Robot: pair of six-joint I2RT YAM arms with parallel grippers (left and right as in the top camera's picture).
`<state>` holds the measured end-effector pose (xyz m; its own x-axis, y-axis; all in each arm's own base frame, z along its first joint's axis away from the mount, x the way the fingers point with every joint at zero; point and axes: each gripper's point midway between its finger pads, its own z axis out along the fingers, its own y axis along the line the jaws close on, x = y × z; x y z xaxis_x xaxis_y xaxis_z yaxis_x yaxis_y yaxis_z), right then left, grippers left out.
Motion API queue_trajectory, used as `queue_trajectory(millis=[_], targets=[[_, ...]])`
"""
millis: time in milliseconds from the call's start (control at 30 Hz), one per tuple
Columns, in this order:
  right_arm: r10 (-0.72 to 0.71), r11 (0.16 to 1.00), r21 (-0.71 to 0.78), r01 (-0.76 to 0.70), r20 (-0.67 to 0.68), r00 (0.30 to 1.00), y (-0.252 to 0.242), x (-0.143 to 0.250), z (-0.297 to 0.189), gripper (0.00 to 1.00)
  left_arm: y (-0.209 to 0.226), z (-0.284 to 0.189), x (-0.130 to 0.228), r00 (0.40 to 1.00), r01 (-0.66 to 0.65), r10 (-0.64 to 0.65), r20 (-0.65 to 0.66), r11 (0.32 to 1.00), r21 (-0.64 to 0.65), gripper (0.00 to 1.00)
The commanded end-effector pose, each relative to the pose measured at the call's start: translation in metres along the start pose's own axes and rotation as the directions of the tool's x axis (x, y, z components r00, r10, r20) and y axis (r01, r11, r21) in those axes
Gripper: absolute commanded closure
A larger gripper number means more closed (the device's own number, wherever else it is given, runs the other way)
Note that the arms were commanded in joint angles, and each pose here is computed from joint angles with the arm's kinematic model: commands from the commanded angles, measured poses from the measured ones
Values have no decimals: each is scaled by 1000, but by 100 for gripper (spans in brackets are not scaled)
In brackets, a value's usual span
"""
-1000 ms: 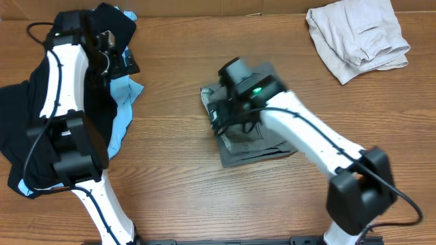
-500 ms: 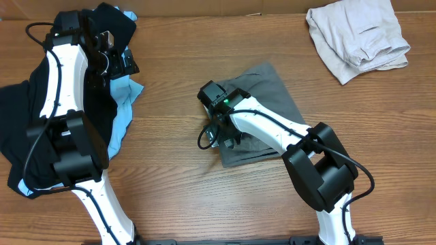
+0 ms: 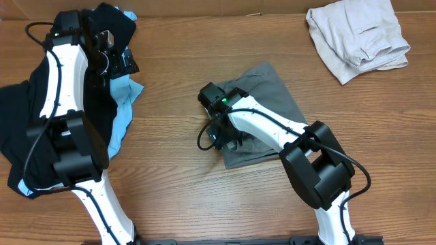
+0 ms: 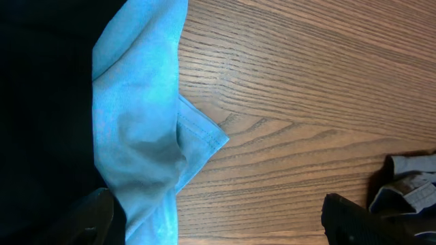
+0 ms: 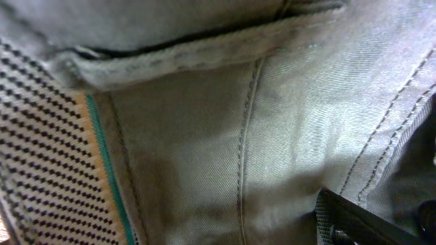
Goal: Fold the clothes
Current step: 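Grasp the folded grey shorts with the right gripper and lift, then carry the shorts up-right and place them on the beige stack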
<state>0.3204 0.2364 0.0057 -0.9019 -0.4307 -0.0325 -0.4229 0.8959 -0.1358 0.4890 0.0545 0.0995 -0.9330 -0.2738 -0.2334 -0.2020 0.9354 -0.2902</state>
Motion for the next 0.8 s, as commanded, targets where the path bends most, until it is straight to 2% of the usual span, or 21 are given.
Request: queue_trajectory(millis=[0,133,167,300,433,533,667,767], targets=[[26,997,70,-18,-102,994,-21,21,26,5,-3,0,0,1000,2,-2,3,1000,-1,0],[91,994,73,-83,-113,989,-45,19,30,10,-3,0,0,1000,2,-2,3,1000,-1,0],[112,992,73,-104,-116,987,-53,18,31,15,-3,0,0,1000,2,-2,3,1000,-1,0],[221,974,79,-212,-123,968,-88,17,36,39,-3,0,0,1000,2,-2,3,1000,-1,0],[300,954,46,-296,-141,943,-112,19,40,79,-3,0,0,1000,8,-8,3,1000,-1,0],[332,942,10,-334,-152,931,-118,18,40,95,-3,0,-1,1000,9,-9,4,1000,-1,0],[358,930,-26,-366,-157,921,-124,12,30,96,-3,0,-1,1000,24,-24,7,1000,-1,0],[374,922,-47,-384,-149,915,-131,1,6,96,-3,0,-2,1000,26,-26,8,1000,0,0]])
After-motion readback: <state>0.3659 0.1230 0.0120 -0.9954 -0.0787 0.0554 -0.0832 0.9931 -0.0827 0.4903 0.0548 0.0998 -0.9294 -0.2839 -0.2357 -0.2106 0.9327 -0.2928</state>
